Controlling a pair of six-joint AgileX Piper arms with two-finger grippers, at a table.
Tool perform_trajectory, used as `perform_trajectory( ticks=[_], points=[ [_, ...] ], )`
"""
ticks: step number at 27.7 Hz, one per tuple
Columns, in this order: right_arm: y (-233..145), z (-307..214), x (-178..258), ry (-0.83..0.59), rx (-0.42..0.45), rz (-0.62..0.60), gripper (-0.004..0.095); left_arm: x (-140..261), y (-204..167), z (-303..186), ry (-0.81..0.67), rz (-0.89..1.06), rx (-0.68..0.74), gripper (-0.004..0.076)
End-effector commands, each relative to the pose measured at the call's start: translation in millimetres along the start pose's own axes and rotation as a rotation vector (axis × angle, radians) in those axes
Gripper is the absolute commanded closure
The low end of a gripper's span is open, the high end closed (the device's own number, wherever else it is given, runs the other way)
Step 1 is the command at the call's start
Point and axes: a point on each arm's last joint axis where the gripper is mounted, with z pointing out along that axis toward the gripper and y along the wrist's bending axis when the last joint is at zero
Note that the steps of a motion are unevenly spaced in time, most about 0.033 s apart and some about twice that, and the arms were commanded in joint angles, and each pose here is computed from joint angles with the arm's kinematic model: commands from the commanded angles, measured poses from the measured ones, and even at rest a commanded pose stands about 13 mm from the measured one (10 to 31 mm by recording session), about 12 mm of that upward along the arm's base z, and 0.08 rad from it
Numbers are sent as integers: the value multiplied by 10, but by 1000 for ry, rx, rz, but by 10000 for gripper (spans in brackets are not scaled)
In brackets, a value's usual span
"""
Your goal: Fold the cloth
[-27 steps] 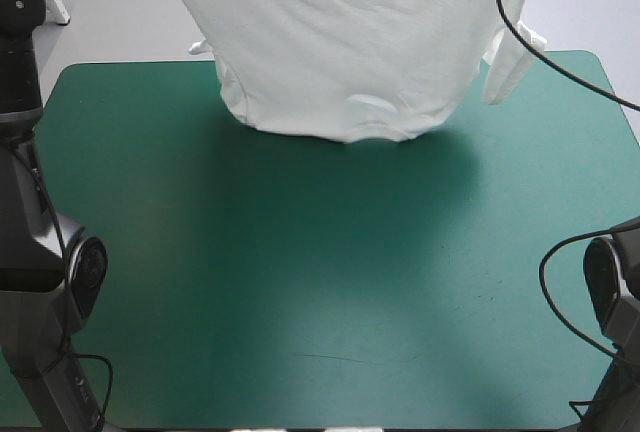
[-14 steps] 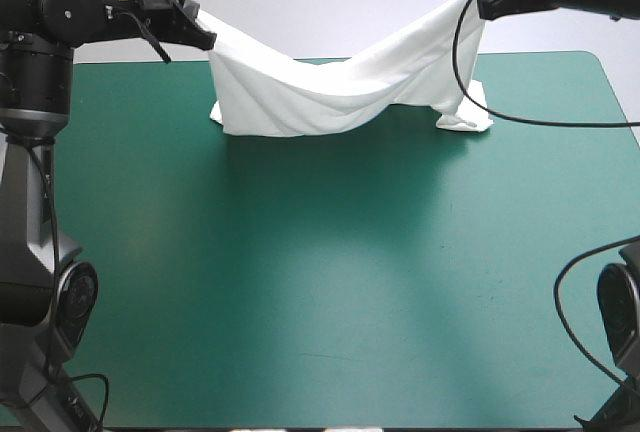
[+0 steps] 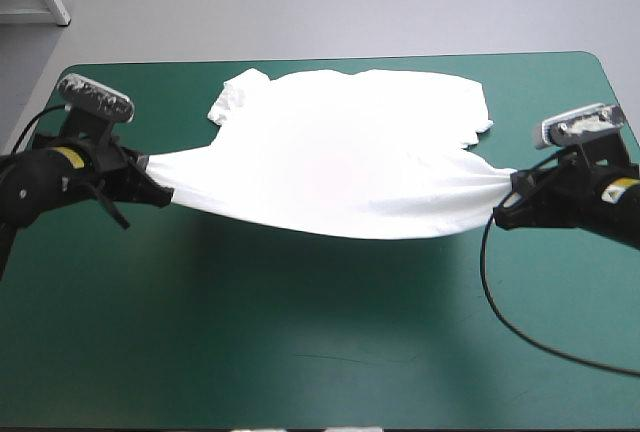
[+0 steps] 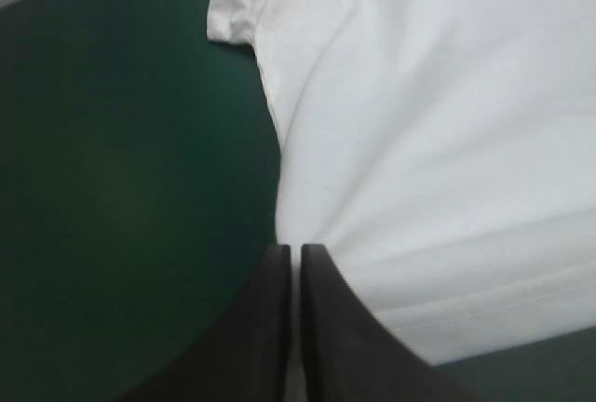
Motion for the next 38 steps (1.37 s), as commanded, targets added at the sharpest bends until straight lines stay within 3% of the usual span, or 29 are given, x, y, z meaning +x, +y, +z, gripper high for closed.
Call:
perform_trajectory(
  ticks=[1, 6, 10, 16, 27, 29, 35, 38],
  points=[
    [117, -416, 97, -83, 50, 34, 899, 219, -79, -268, -50, -38, -20, 705],
    [234, -658, 384, -43, 58, 102, 899, 704, -247, -299, 6, -104, 14, 705],
    [191, -235, 676, 122, -7, 156, 903, 961, -346, -57, 144, -127, 82, 705],
    [139, 239, 1264, 361, -32, 233, 903, 1204, -435, 152, 258, -147, 137, 705],
    [157, 431, 1665, 512, -58, 286, 891, 1612, -592, 493, 486, -181, 245, 704],
    [158, 430, 1666, 514, -59, 286, 827, 1638, -617, 543, 533, -167, 285, 694],
    [156, 432, 1663, 511, -51, 312, 401, 1629, -652, 654, 583, -162, 354, 566],
    [147, 442, 1646, 488, -41, 318, 345, 1611, -646, 671, 564, -150, 352, 455]
  ],
)
